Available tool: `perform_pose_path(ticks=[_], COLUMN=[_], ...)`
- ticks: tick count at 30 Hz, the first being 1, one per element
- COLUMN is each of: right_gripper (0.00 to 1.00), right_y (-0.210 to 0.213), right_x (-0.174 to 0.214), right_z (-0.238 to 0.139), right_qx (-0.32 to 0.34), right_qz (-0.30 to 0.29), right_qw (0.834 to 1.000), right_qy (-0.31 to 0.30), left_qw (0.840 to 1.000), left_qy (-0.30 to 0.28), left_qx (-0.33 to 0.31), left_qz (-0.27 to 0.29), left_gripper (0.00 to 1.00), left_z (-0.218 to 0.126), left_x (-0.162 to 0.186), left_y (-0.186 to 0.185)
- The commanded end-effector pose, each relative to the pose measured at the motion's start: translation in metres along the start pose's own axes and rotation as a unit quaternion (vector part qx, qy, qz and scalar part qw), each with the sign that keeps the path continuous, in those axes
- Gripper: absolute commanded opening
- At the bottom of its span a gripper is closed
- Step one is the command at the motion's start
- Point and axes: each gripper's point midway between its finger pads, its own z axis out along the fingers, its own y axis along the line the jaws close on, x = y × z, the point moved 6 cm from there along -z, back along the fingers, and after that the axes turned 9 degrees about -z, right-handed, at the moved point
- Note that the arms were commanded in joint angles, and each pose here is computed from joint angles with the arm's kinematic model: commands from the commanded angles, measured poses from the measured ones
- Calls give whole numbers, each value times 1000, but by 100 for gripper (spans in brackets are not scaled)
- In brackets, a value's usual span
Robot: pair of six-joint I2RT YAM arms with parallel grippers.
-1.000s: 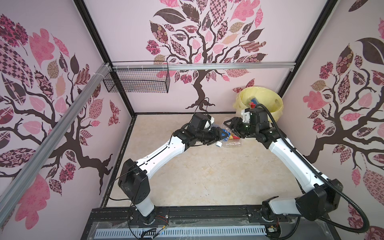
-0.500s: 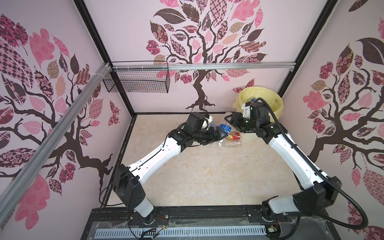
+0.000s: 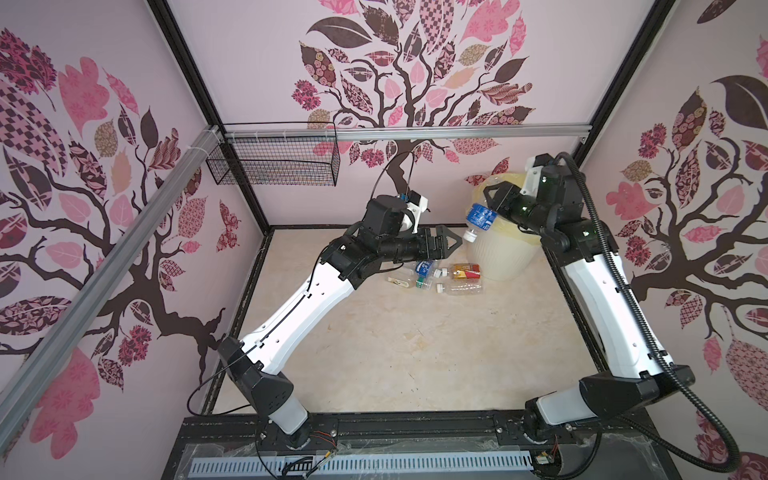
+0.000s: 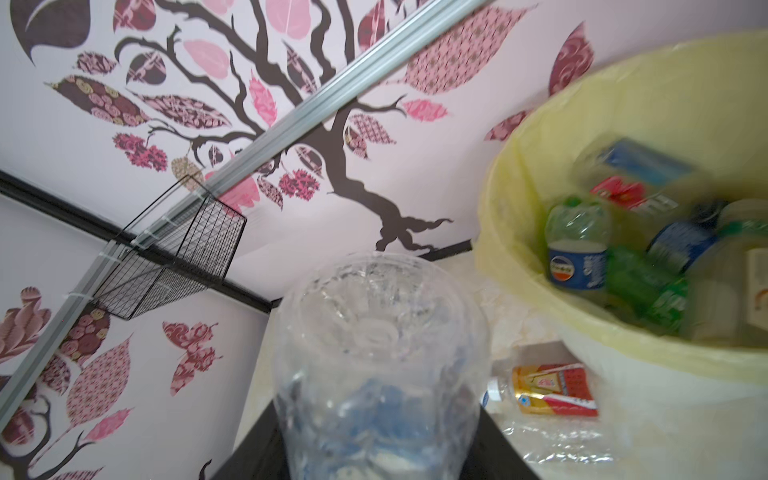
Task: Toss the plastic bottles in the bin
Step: 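Open the right gripper over the bin to drop the white-capped bottle, then withdraw the right gripper from the bin while the left gripper moves toward the pile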
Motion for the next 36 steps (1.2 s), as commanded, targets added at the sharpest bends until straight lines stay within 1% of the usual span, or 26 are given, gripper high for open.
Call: perform_pose_path(ticks=[1, 2, 5, 9, 14, 15, 18, 22, 23, 24, 25, 26, 28, 29, 34, 36], right_gripper=[50, 51, 51, 51, 52, 52, 53, 54, 58, 65, 74, 82, 96, 99, 99, 99], right_y=[-18, -22, -24, -22, -14, -14, -25, -63, -73, -80, -88, -97, -106, -107, -98, -96], right_x=[-32, -41, -64, -92, -122, -125, -122, -97, -90, -85, -80, -74, -73, -77, -84, -84], right_z=[-8, -12, -23, -41, -61, -60, -34, 33, 50, 63, 74, 85, 92, 89, 77, 71], right_qx=[63, 76, 103, 135, 148, 152, 171, 208, 218, 226, 242, 262, 274, 271, 250, 246], right_qz=[-38, -44, -66, -91, -109, -112, -120, -102, -95, -89, -87, -86, -79, -72, -70, -70], right_qw=[996, 994, 985, 970, 950, 947, 946, 956, 959, 960, 960, 956, 955, 956, 960, 960], right_qy=[-55, -72, -119, -181, -252, -259, -247, -180, -156, -137, -115, -96, -81, -84, -105, -110], left_qw=[999, 999, 998, 996, 995, 994, 995, 996, 996, 996, 996, 996, 996, 997, 997, 997], left_qy=[-18, -29, -56, -76, -88, -88, -82, -76, -76, -73, -74, -72, -71, -68, -68, -58], left_qx=[-12, -17, 1, 17, 1, -3, -12, -16, -18, -21, -23, -25, -27, -28, -31, -41], left_qz=[39, 39, 37, 48, 56, 57, 53, 48, 47, 45, 42, 40, 35, 34, 25, 19], left_gripper=[97, 97, 97, 97, 97, 97, 97, 97, 97, 97, 97, 97, 97, 97, 97, 97], left_z=[1, 1, -1, -2, -2, -2, 3, 6, 6, 6, 6, 6, 5, 6, 5, 11], left_x=[-7, -10, -20, -28, -30, -30, -28, -25, -25, -24, -25, -25, -24, -23, -20, -15], left_y=[-9, -10, -21, -36, -35, -34, -27, -22, -21, -19, -17, -14, -10, -8, -2, 8])
